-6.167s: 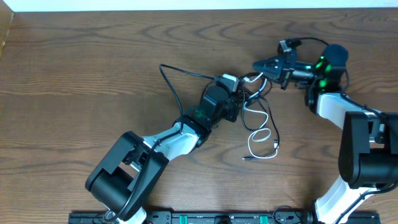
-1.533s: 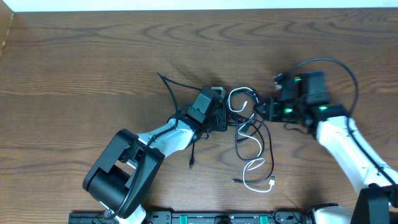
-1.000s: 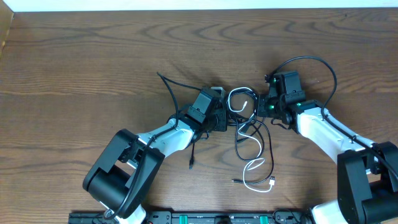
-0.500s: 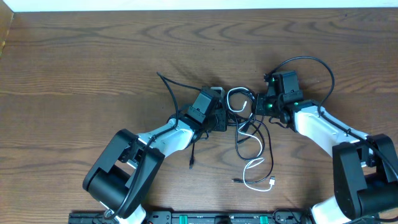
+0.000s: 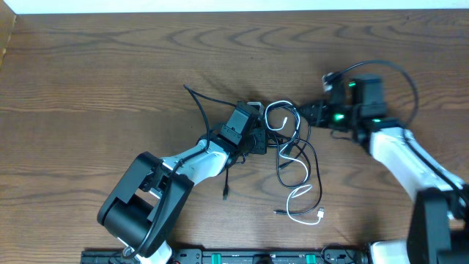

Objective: Untangle cables

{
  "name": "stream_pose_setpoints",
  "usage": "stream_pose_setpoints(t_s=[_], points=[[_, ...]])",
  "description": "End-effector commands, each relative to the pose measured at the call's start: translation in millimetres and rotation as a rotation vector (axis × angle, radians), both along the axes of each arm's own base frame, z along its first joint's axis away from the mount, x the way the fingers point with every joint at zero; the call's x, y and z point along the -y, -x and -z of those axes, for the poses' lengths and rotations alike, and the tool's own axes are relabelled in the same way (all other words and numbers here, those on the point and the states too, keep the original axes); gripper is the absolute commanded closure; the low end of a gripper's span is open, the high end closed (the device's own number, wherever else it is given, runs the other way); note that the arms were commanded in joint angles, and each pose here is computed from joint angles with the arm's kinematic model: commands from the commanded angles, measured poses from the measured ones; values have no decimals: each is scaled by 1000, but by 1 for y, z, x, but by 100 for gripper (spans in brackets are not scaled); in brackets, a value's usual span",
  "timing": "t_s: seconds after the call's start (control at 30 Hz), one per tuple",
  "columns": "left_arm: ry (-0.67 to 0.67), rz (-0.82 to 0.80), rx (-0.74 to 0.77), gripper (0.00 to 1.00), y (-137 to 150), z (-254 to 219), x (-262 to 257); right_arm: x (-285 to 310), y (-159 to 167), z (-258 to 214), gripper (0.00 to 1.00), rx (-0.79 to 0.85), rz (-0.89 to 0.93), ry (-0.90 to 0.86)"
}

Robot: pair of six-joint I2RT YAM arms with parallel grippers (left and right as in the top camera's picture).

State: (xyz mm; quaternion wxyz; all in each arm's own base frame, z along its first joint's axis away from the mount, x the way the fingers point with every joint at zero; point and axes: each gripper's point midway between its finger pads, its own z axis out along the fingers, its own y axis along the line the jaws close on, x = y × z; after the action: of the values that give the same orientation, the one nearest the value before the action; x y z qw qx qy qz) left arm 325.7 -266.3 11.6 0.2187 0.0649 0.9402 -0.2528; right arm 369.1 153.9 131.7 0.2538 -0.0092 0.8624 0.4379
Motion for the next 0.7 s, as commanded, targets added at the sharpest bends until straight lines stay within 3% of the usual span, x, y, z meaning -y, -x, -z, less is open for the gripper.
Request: stream_pose_setpoints(t_s=[0.0,0.13,0.2,0.37,0.43,0.67], points=[[-17,3,-5,92,2,4,-3,-11,33,-69,99,117,-243,-260],[-17,3,-5,92,2,4,-3,7,17,-50,98,76,-101,-150],[-17,3,-5,92,2,4,-3,24,11,1,83,-46,44,69],[-17,2,-5,92,2,4,-3,-1,29,55,81,-176,14,242],[-19,3,-9,92,3,5,-3,-1,25,75,77,-217,89,323],[-39,13,-48,92,11,11,-7,11,9,115,79,-280,232,413]])
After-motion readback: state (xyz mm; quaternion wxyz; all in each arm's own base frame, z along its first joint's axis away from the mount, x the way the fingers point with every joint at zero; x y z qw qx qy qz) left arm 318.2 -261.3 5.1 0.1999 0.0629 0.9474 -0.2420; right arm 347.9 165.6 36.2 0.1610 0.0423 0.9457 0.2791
